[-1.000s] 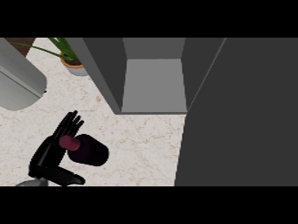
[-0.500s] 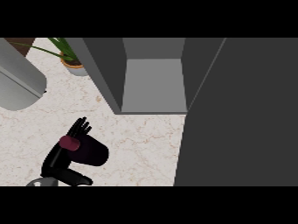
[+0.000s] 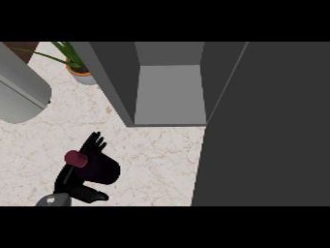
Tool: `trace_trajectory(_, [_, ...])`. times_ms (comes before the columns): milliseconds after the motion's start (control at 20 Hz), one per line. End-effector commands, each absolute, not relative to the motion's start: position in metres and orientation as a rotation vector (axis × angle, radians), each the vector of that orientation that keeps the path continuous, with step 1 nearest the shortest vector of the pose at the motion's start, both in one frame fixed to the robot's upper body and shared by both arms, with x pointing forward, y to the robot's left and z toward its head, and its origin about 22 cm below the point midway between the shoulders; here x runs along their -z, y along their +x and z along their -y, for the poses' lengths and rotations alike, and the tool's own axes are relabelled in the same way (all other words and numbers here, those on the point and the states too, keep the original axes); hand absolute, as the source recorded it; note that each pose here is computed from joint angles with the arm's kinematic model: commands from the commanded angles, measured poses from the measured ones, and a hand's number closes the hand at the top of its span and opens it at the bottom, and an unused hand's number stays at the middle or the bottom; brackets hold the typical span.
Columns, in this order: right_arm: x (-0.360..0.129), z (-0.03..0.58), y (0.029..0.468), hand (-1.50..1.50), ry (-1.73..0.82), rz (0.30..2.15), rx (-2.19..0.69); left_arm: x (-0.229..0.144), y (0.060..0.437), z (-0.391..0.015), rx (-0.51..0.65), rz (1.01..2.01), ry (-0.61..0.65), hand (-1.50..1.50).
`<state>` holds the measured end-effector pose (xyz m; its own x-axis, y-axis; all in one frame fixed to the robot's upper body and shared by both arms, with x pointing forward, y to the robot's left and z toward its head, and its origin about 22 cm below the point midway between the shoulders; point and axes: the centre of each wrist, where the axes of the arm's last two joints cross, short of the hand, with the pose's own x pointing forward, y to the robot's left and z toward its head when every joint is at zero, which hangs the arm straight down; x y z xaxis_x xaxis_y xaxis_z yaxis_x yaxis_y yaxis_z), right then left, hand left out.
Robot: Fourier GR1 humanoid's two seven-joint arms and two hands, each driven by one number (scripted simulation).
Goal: Pick up the wine, place it into the cabinet and close the cabinet
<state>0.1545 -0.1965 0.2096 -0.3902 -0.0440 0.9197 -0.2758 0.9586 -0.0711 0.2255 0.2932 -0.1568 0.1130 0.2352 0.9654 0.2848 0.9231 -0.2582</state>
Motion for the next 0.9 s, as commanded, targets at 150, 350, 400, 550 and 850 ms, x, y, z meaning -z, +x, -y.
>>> trace_trajectory(150, [-0.214,0.208,0.141,-1.50,0.259,1.977,-0.251,0.169,0.221,-0.277,0.015,1.513,-0.570,-1.50])
trace_trajectory(350, [-0.211,0.204,0.132,-1.50,0.272,1.968,-0.242,0.157,0.239,-0.291,0.017,1.561,-0.562,-1.50])
trace_trajectory(400, [-0.204,0.209,0.151,-1.50,0.269,1.982,-0.245,0.164,0.228,-0.284,0.031,1.563,-0.548,-1.50])
trace_trajectory(550, [-0.210,0.210,0.134,-1.50,0.272,1.972,-0.254,0.164,0.236,-0.269,0.005,1.579,-0.548,-1.50])
trace_trajectory(850, [-0.208,0.207,0.149,-1.50,0.265,1.963,-0.237,0.173,0.225,-0.249,-0.058,1.597,-0.562,1.50])
